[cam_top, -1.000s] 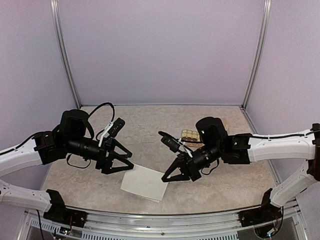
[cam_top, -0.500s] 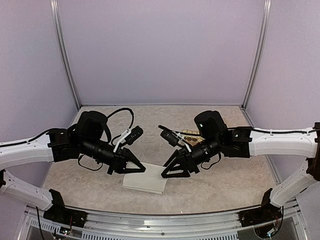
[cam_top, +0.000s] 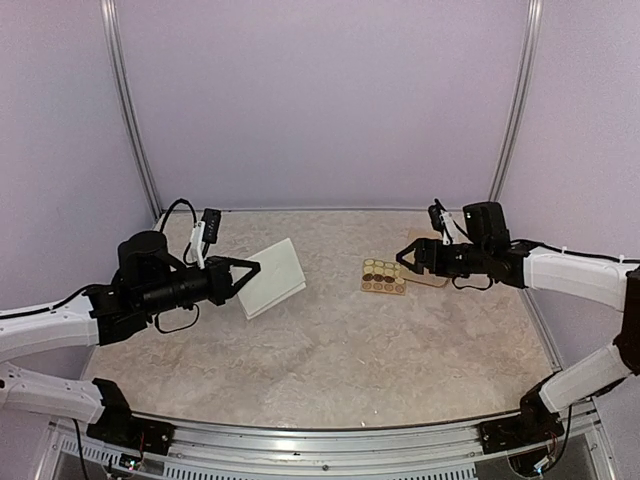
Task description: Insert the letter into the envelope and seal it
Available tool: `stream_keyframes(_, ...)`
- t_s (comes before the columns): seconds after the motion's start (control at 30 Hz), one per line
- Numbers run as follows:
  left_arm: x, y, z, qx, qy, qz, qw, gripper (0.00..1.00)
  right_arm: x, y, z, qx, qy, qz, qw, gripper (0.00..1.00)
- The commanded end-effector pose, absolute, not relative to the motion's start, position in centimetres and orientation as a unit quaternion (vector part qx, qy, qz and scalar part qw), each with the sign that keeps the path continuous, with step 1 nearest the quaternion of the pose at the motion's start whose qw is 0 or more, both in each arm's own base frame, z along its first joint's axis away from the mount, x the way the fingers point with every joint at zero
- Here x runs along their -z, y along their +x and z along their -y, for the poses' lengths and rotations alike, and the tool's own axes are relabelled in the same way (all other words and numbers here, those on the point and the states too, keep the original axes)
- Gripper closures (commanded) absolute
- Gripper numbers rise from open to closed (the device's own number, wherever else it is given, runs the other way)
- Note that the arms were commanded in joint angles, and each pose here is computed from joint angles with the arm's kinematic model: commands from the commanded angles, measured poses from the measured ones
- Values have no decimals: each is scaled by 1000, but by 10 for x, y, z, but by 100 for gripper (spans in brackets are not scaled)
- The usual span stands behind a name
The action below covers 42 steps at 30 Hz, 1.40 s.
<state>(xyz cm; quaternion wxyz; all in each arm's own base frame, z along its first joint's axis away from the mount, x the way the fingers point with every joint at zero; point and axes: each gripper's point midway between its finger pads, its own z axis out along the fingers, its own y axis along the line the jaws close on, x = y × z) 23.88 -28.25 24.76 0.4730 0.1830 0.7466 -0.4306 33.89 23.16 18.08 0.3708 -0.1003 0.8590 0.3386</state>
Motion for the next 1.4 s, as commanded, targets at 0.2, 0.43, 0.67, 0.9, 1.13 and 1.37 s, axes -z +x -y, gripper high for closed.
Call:
stream_keyframes(0.2,-260,308,206,411,14,-739,533,100,-95,423,-88,-230,105,-902,351,17)
stream_keyframes(0.43,-259,316,172,394,-20,-737,549,100,-66,456,-65,-223,133,-904,340,21)
stream_keyframes(0.67,-260,323,159,387,-32,-738,552,100,-46,491,-67,-242,130,-904,326,57)
stream_keyframes(0.9,-260,330,159,384,-35,-740,551,100,-40,508,-66,-252,138,-901,326,94)
stream_keyframes(1.13,-266,330,153,380,-43,-731,565,100,-106,492,-69,-266,115,-879,378,100)
stream_keyframes(1.37,-279,315,151,401,-39,-708,580,100,-179,424,-113,-318,70,-854,405,100)
